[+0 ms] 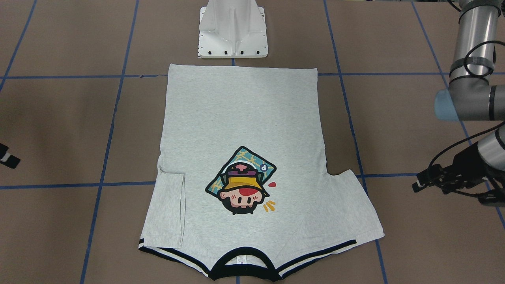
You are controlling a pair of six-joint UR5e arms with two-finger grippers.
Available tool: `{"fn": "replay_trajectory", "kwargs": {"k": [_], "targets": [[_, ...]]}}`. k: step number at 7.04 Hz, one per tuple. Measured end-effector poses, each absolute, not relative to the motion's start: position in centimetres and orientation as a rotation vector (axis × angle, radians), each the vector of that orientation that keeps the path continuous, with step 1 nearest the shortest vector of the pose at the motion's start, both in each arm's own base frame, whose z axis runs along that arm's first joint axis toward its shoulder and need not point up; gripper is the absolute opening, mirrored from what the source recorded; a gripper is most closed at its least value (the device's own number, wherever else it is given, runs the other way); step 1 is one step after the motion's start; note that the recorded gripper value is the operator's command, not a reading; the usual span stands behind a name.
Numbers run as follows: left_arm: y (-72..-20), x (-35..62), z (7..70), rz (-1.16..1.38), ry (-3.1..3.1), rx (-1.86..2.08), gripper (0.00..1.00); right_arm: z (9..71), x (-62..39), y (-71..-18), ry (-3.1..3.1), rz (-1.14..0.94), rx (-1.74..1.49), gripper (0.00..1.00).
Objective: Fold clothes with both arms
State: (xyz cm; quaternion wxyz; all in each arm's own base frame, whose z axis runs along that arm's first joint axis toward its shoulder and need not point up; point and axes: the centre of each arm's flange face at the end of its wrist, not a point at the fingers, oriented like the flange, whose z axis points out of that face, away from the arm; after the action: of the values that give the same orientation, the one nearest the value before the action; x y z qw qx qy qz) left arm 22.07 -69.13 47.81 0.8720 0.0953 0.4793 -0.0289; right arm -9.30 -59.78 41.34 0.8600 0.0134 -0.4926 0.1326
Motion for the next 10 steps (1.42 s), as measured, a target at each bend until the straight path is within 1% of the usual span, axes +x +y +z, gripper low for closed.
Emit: {"fn": "replay_trajectory", "kwargs": {"k": [2,3,4,5,7,8,9,10], "targets": [[-71.6,27.1,48.0,-0.126,0.986,0.260,0.94,43.5,-8.0,-59.0,-1.023,0.270,0.024,1.00],[-72.3,29.1,48.2,-0.128,0.998,0.273,0.87,43.9,-7.7,-58.9,-1.019,0.271,0.023,1.00],[-72.7,31.0,48.5,-0.117,1.009,0.278,0.78,44.2,-7.7,-58.9,-1.017,0.273,0.020,1.00],[-72.8,32.3,48.6,-0.107,1.013,0.274,0.66,44.4,-7.6,-59.0,-1.015,0.272,0.019,1.00],[-72.9,34.1,48.8,-0.095,1.010,0.258,0.57,44.8,-7.7,-59.0,-1.009,0.268,0.019,1.00],[-73.1,34.7,48.8,-0.092,1.009,0.253,0.55,45.0,-7.7,-59.0,-1.008,0.268,0.017,1.00],[-73.1,35.2,49.0,-0.088,1.009,0.253,0.50,45.2,-7.7,-59.1,-1.006,0.269,0.016,1.00],[-73.2,35.6,49.3,-0.086,1.007,0.257,0.18,45.2,-7.7,-59.1,-1.005,0.269,0.017,1.00]]}}
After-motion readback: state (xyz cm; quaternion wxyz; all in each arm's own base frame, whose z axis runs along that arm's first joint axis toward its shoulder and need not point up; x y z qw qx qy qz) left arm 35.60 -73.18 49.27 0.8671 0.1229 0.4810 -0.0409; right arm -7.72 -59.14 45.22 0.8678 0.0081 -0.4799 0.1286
